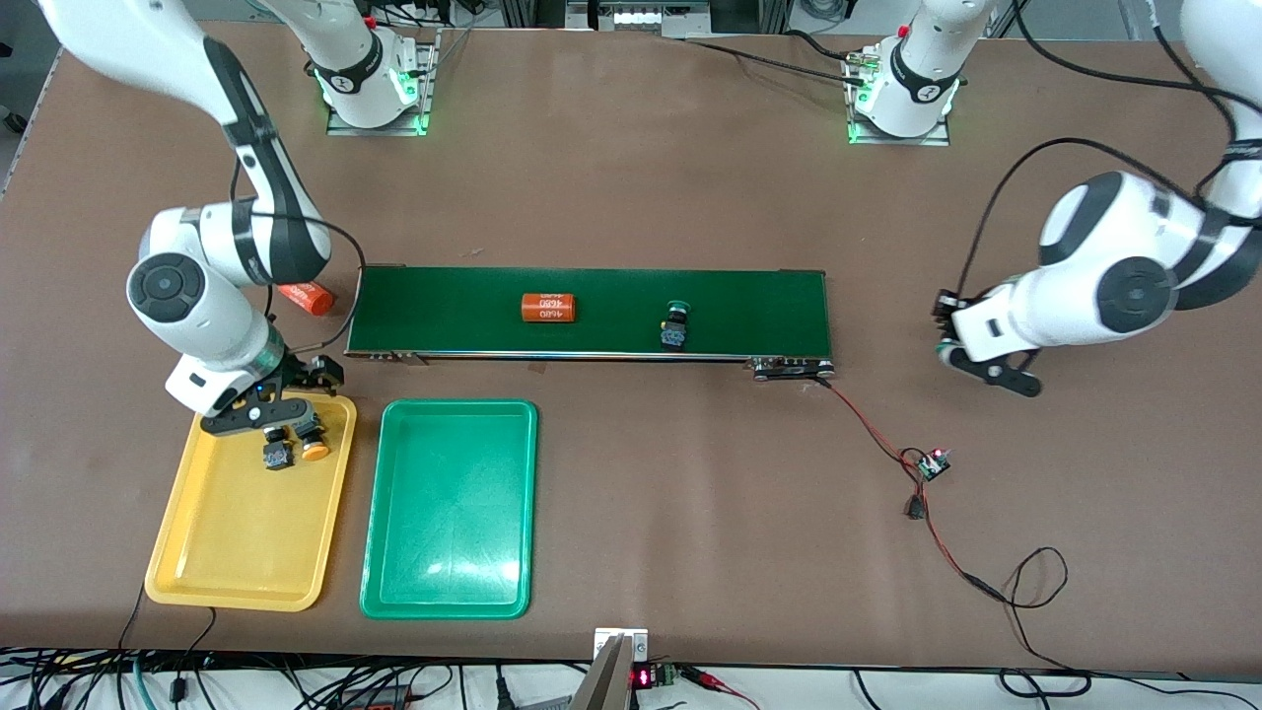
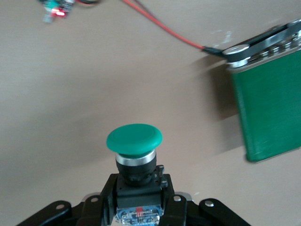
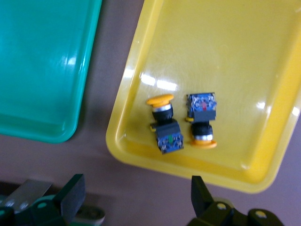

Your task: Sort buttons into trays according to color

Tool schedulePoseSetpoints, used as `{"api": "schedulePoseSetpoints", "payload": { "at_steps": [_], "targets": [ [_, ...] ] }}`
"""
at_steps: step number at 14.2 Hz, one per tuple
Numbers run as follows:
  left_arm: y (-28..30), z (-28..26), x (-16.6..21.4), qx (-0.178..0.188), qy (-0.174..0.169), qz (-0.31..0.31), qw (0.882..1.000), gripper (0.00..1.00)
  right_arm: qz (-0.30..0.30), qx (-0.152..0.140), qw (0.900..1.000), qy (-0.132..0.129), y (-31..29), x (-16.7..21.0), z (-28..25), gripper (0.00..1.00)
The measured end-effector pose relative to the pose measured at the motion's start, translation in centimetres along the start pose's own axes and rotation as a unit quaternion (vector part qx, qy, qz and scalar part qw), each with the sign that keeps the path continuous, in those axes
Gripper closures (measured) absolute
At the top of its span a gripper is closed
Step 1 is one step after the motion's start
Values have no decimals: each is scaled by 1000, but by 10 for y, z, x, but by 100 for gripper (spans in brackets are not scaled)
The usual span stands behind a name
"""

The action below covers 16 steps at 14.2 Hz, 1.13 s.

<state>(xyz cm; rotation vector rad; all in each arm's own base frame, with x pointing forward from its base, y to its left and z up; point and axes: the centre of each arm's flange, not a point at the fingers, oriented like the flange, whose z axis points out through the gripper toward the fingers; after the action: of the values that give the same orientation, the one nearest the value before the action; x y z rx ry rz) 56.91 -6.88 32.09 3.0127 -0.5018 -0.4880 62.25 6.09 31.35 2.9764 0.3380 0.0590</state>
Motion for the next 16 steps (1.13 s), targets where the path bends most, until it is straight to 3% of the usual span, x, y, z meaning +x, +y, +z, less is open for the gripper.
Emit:
{"api": "schedulePoseSetpoints", "payload": {
  "at_steps": [4,7,12,16],
  "targets": [
    [74,18,17,-3,-11,-34,999,59,25,7,999,-35,-3,-21,-67,0],
    [116,23,25,-5,2,-48,999,59,42,4,998,-44,-1,-38,-113,0],
    [112,28,29,-13,1,-59,998,59,65,30,997,-38,-1,-65,-178,0],
    [110,26,30,-14,3,-61,998,59,79,48,995,-41,5,-80,-202,0]
  ]
}}
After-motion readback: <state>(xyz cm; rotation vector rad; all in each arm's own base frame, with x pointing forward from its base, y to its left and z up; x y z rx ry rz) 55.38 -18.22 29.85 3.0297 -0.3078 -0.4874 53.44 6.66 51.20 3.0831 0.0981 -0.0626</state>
